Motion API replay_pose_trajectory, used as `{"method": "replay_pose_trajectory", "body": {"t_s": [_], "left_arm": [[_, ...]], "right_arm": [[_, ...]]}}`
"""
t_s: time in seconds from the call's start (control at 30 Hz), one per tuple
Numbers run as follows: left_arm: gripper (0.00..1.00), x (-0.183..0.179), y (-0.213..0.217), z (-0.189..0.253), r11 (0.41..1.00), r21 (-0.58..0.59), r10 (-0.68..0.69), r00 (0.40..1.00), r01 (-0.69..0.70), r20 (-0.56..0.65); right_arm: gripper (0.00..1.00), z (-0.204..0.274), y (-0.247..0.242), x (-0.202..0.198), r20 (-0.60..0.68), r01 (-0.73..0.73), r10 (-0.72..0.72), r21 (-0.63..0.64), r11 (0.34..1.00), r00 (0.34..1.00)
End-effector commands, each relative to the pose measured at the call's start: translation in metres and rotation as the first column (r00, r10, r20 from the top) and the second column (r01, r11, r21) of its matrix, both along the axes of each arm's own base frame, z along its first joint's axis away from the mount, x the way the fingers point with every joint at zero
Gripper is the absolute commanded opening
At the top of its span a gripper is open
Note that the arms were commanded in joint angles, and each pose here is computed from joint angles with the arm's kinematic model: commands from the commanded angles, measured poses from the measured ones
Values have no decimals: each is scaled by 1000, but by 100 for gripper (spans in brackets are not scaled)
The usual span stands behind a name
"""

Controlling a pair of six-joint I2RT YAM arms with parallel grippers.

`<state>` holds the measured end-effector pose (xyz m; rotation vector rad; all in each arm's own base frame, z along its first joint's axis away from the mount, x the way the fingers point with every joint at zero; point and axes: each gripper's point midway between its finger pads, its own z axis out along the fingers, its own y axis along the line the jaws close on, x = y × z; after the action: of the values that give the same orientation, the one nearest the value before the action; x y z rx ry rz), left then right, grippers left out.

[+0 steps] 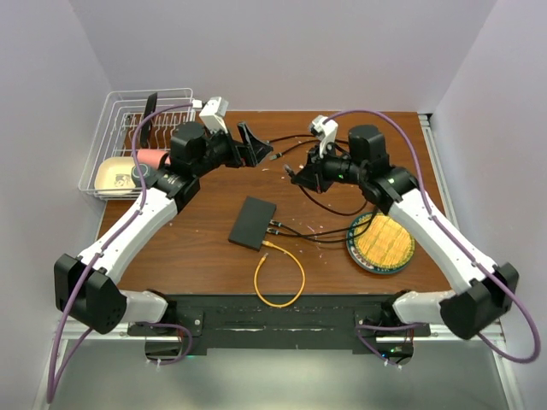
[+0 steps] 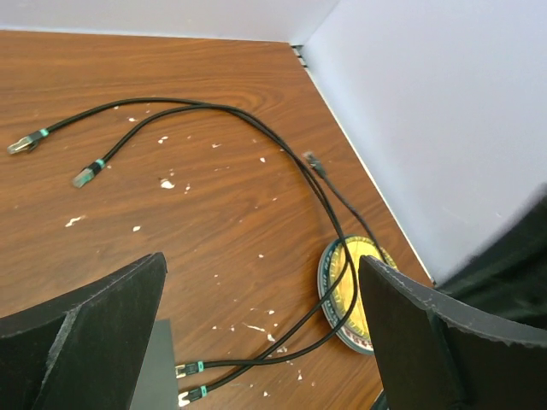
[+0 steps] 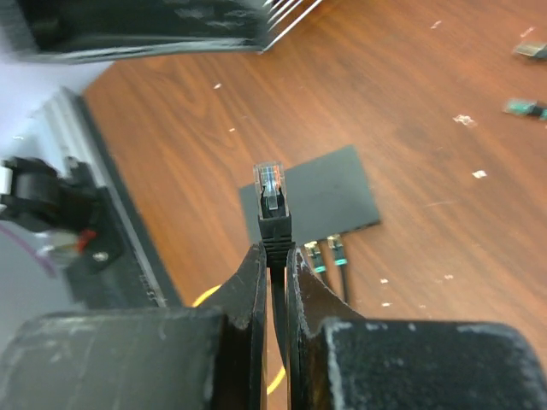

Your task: Insert the plug into the switch port

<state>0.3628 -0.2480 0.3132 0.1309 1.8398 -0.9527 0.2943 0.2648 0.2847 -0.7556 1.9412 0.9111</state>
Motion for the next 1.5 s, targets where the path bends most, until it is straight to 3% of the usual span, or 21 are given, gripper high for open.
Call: {"method": "replay_pose_trajectory", "body": {"t_s": [0.0, 0.23, 0.67, 1.13, 1.23, 1.47], "left_arm": [[100, 3, 10, 11, 999, 28, 34, 998, -36, 43], [100, 3, 12, 4, 999, 33, 36, 999, -37, 28], [100, 3, 12, -2, 999, 38, 30, 999, -31, 13], [100, 14, 33, -76, 990, 129, 71, 981, -48, -181], [95, 15, 40, -97, 986, 156, 89, 972, -55, -218], [86, 15, 46, -153, 970, 241, 106, 942, -27, -319]], "right_arm": [[0, 25, -28, 3, 218, 112, -95, -64, 992, 971], [0, 48, -46, -5, 333, 158, -133, -49, 986, 934], [0, 45, -47, -7, 331, 160, -131, -62, 985, 935], [0, -71, -37, 23, 86, 189, -174, -230, 955, 981], [0, -119, -34, 26, -5, 172, -184, -325, 930, 983], [0, -165, -22, 33, -75, 122, -169, -423, 898, 983]]}}
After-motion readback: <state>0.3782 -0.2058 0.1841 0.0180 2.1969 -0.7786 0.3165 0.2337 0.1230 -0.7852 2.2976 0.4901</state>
